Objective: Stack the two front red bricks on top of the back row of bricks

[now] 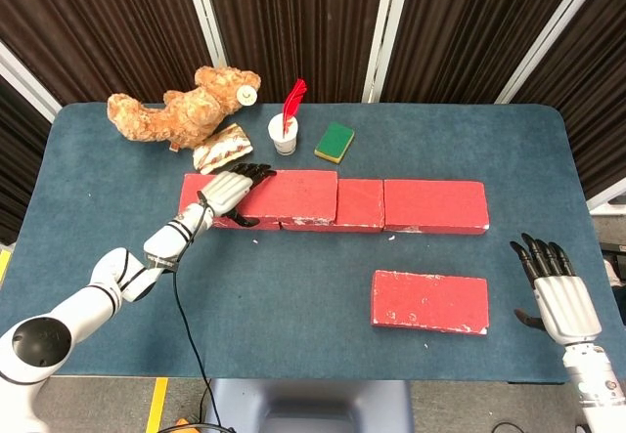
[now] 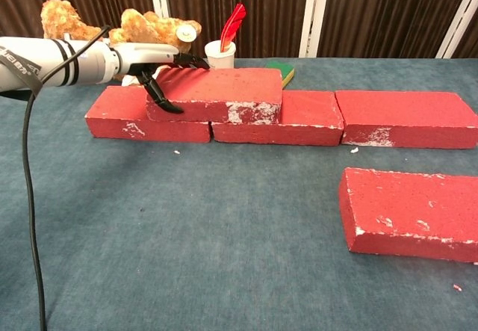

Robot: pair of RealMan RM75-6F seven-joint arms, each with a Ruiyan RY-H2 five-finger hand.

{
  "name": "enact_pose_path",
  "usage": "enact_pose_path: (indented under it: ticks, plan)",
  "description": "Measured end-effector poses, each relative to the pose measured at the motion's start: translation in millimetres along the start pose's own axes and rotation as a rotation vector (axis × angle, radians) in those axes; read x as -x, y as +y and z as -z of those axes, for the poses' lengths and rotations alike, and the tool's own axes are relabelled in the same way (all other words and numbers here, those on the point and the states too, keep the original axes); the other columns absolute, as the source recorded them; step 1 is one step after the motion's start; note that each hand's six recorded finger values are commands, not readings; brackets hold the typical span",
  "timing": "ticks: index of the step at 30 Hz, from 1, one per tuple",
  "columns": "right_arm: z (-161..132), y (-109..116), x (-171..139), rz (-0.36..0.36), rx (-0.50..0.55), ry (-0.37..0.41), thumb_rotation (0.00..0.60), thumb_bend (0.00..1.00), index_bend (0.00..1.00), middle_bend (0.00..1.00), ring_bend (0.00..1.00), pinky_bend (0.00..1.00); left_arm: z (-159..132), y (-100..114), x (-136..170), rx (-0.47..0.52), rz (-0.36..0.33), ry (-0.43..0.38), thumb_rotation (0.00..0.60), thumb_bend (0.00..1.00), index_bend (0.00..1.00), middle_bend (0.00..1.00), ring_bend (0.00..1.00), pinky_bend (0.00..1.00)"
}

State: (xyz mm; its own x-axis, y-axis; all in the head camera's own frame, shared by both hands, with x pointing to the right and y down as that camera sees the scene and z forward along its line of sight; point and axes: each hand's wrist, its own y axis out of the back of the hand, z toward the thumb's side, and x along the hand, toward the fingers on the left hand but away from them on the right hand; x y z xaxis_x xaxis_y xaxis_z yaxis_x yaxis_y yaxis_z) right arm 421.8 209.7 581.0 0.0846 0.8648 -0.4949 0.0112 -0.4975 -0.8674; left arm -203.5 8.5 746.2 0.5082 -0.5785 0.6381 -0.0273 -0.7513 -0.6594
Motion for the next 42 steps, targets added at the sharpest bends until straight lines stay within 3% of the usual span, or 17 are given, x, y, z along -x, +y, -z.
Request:
enact_pose_path:
  ticks: [14, 23, 26, 31, 36, 42]
  plan:
    - [0, 0, 0, 0.000, -0.002, -0.005, 0.600, 0.12, 0.00, 0.00, 0.00, 0.00, -2, 2, 3, -0.014, -0.007, 0.001, 0.600, 0.19, 0.00, 0.00, 0.00, 0.04]
    - [-9, -4, 1, 0.001, 0.026, 0.037, 0.600, 0.12, 0.00, 0.00, 0.00, 0.00, -15, 13, 25, -0.043, -0.065, -0.079, 0.600, 0.19, 0.00, 0.00, 0.00, 0.04]
    - [-18, -15, 4, -0.017, 0.048, 0.051, 0.600, 0.12, 0.00, 0.00, 0.00, 0.00, -14, 9, 52, -0.069, -0.089, -0.103, 0.600, 0.19, 0.00, 0.00, 0.00, 0.04]
    - [-46, -39, 5, -0.117, 0.080, 0.128, 0.600, 0.12, 0.00, 0.00, 0.00, 0.00, 1, -23, 125, -0.079, -0.108, -0.070, 0.600, 0.20, 0.00, 0.00, 0.00, 0.04]
    - [-86, -50, 2, -0.172, 0.155, 0.220, 0.600, 0.10, 0.00, 0.00, 0.00, 0.00, 38, -54, 207, -0.093, -0.174, 0.078, 0.600, 0.20, 0.00, 0.00, 0.00, 0.04]
    - [-110, -70, 3, -0.221, 0.163, 0.242, 0.600, 0.09, 0.00, 0.00, 0.00, 0.00, 66, -81, 269, -0.091, -0.191, 0.206, 0.600, 0.21, 0.00, 0.00, 0.00, 0.03]
